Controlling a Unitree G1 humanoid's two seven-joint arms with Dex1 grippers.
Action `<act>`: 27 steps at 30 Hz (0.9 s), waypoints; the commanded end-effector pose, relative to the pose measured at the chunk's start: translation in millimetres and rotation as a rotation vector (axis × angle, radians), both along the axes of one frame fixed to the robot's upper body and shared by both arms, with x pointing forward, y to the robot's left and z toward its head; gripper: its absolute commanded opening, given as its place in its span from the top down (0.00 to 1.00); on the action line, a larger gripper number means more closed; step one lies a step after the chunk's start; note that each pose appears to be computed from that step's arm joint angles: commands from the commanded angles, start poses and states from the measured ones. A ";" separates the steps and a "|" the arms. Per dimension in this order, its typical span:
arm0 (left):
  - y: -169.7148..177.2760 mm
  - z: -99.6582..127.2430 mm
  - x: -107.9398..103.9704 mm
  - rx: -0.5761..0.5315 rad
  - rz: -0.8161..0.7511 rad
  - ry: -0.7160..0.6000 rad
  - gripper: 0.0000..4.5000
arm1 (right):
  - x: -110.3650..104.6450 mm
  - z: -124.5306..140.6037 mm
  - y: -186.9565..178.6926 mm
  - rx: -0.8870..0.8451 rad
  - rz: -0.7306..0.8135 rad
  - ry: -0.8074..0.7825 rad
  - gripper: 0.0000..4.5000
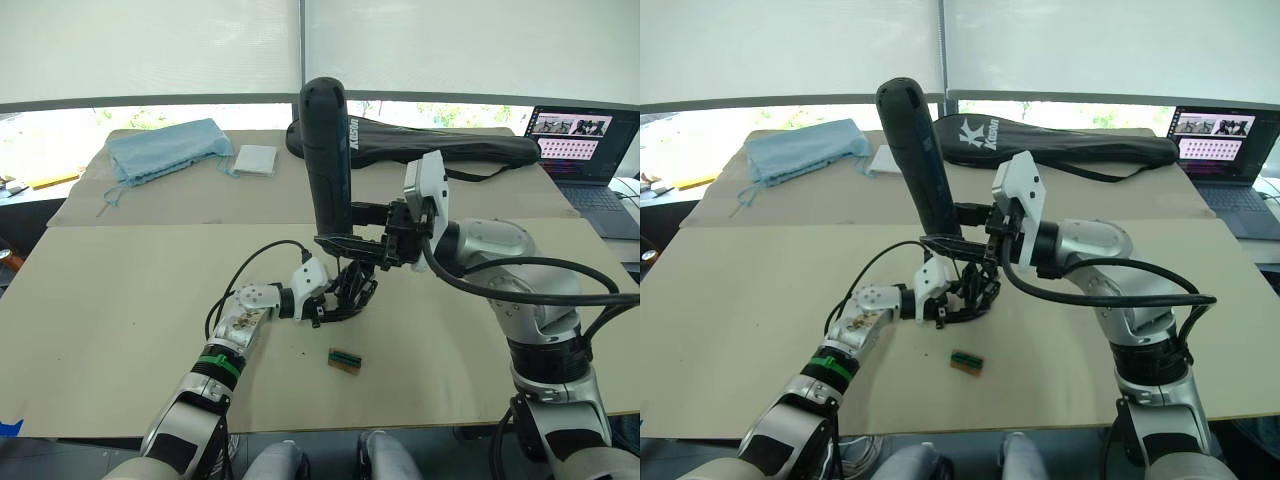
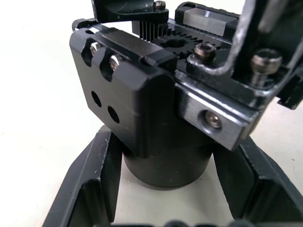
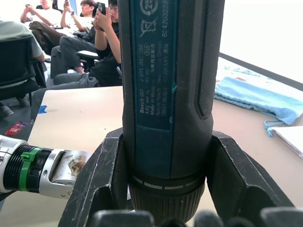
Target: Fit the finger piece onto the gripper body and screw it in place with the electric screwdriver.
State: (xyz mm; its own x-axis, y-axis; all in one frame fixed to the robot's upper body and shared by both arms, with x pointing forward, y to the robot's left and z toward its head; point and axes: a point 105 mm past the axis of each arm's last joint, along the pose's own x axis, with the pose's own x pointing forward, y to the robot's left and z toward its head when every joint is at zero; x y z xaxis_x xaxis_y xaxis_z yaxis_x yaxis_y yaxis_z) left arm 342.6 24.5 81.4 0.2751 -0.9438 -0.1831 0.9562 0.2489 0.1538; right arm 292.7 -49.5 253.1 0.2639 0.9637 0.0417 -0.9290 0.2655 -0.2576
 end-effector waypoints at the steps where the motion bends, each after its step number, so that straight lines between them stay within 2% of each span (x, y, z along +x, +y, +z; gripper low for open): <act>1: -6.7 25.7 0.6 -0.065 -0.022 -0.076 0.49 | -5.5 11.6 0.2 0.030 0.015 -0.071 0.58; 27: -9.4 26.6 -0.3 -0.069 -0.029 -0.080 0.49 | -5.0 -3.0 6.6 0.020 0.020 -0.046 0.58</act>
